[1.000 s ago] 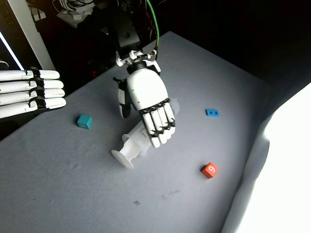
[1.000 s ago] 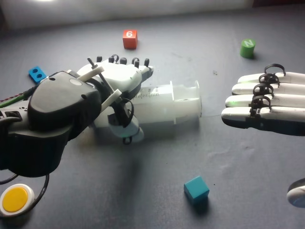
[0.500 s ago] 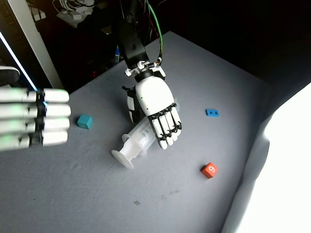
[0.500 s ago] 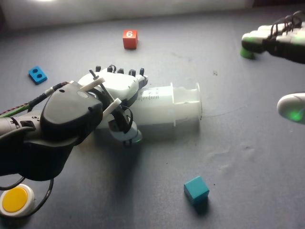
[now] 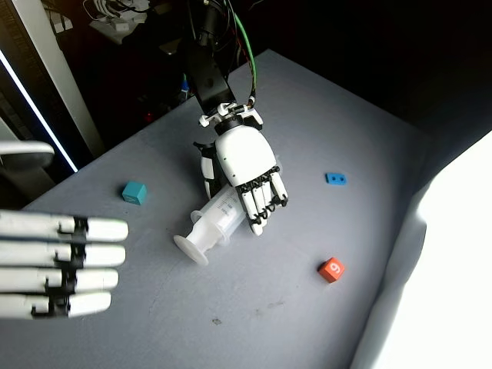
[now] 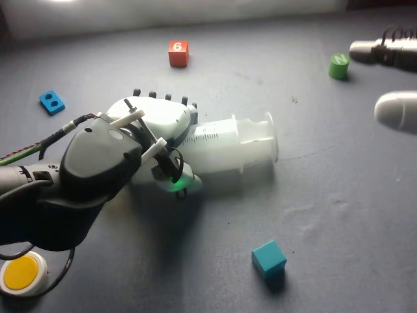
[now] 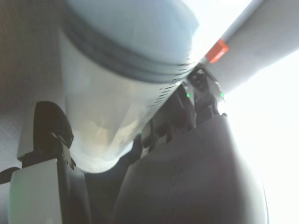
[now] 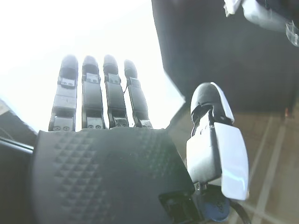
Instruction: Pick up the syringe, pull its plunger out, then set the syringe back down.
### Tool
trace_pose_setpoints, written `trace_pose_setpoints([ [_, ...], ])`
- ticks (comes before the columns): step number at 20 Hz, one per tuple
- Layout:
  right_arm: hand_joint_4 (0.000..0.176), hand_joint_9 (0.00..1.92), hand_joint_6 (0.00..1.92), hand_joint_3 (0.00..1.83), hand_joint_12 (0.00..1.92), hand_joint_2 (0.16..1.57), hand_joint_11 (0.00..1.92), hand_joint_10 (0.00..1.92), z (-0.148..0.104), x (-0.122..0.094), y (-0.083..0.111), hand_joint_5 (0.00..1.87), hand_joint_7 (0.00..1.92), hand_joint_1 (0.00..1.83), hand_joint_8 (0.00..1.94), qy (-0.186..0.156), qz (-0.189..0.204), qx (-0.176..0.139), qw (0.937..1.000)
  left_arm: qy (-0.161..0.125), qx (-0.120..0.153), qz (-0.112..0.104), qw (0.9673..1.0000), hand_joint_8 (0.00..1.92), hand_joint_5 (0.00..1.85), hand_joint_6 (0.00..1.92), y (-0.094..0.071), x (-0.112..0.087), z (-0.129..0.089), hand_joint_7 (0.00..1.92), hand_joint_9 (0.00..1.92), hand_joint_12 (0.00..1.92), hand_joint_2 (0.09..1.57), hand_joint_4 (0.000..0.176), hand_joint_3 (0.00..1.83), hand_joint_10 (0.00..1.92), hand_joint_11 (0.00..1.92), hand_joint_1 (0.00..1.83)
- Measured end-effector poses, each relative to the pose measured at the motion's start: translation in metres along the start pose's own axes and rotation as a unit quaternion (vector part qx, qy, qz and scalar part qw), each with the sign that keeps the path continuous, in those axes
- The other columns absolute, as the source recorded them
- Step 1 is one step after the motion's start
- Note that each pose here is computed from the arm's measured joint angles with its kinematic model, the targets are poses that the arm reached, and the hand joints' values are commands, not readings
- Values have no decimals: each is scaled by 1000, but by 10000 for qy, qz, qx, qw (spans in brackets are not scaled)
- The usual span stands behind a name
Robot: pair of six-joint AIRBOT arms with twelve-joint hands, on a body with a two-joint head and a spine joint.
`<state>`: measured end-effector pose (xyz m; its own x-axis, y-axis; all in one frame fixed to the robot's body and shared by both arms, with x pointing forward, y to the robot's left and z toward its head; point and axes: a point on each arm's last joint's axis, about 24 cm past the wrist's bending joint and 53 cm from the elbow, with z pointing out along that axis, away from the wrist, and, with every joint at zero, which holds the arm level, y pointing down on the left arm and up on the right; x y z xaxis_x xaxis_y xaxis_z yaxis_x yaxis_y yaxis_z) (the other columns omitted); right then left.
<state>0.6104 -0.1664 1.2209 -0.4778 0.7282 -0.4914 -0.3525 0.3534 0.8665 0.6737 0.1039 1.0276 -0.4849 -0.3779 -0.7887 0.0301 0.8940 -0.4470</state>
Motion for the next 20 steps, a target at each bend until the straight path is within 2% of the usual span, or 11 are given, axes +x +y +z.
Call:
trace_pose_setpoints([
  [1, 0, 193, 8, 0, 409, 1203, 0, 11, 0, 1, -3, 244, 252, 142, 8, -4, -29, 63, 10000, 31, -30, -103, 9999, 1789, 702, 1184, 1, 3, 0, 640, 633, 1716, 1301, 0, 0, 1665, 487, 1174],
  [3, 0, 177, 2, 2, 359, 1213, 0, 2, 1, -4, -7, 239, 233, 127, 2, -107, 92, 141, 9998, 38, -22, -99, 9999, 1751, 718, 1174, 0, 4, 0, 664, 641, 1634, 1288, 0, 0, 1563, 496, 1182],
  [4, 0, 179, 2, 1, 369, 1212, 0, 2, 1, -7, -8, 242, 232, 114, 1, -159, 122, 155, 9997, 35, -22, -102, 9999, 1760, 700, 1207, 0, 4, 0, 661, 629, 1682, 1294, 0, 2, 1592, 489, 1179],
  [6, 0, 206, 3, 2, 476, 1212, 0, 9, 0, -11, -8, 256, 257, 100, 4, -249, 193, 153, 9994, 34, -10, -118, 9999, 1725, 729, 1172, -2, 4, 0, 687, 654, 1658, 1279, 0, 0, 1563, 526, 1188],
  [7, 0, 172, 3, 0, 375, 1206, 0, 6, 1, -12, -7, 219, 223, 161, 4, -288, 238, 135, 9992, 57, 14, -155, 9999, 1770, 729, 1165, -5, 4, 0, 649, 619, 1686, 1288, 0, 1, 1608, 472, 1182],
  [9, 0, 187, 8, 0, 413, 1188, 0, 11, 1, -13, -6, 235, 240, 226, 8, -316, 380, 93, 9987, 141, 124, -175, 9997, 1774, 723, 1180, -13, 4, -3, 646, 613, 1693, 1291, 0, 1, 1619, 455, 1180],
  [11, 0, 203, 12, 0, 470, 1166, 0, 13, 3, -11, -5, 261, 259, 290, 8, -304, 420, 64, 9986, 218, 270, -206, 9992, 1760, 670, 1244, -25, 2, -7, 596, 563, 1708, 1306, 0, 1, 1695, 404, 1282],
  [13, 0, 164, 2, 0, 400, 1151, 0, 4, 7, -12, -2, 217, 211, 316, 0, -226, 315, -20, 9992, 202, 365, -256, 9988, 1799, 701, 1243, -35, -4, -12, 619, 580, 1740, 1306, 0, 0, 1678, 410, 1176],
  [14, 0, 41, 1, 0, 42, 1037, 0, 1, 9, -14, -2, 50, 69, 489, 0, -209, 230, -53, 9995, 187, 398, -307, 9986, 1712, 748, 1182, -40, -10, -15, 676, 593, 1790, 1276, 0, 0, 1645, 437, 1189],
  [17, 0, 10, 0, 0, 0, 933, 0, 4, 22, -15, -11, 0, 14, 1047, 5, -169, 148, 46, 9997, 145, 429, -504, 9977, 1714, 705, 1277, -48, -23, -22, 656, 565, 1823, 1292, 0, 3, 1626, 409, 1158],
  [20, 0, 73, 17, 0, 0, 1021, 0, 31, 34, -4, -12, 39, 103, 1100, 41, -9, 108, 34, 9999, 75, 460, -571, 9973, 1708, 686, 1287, -54, -37, -30, 672, 563, 1870, 1295, 0, 1, 1647, 380, 1160],
])
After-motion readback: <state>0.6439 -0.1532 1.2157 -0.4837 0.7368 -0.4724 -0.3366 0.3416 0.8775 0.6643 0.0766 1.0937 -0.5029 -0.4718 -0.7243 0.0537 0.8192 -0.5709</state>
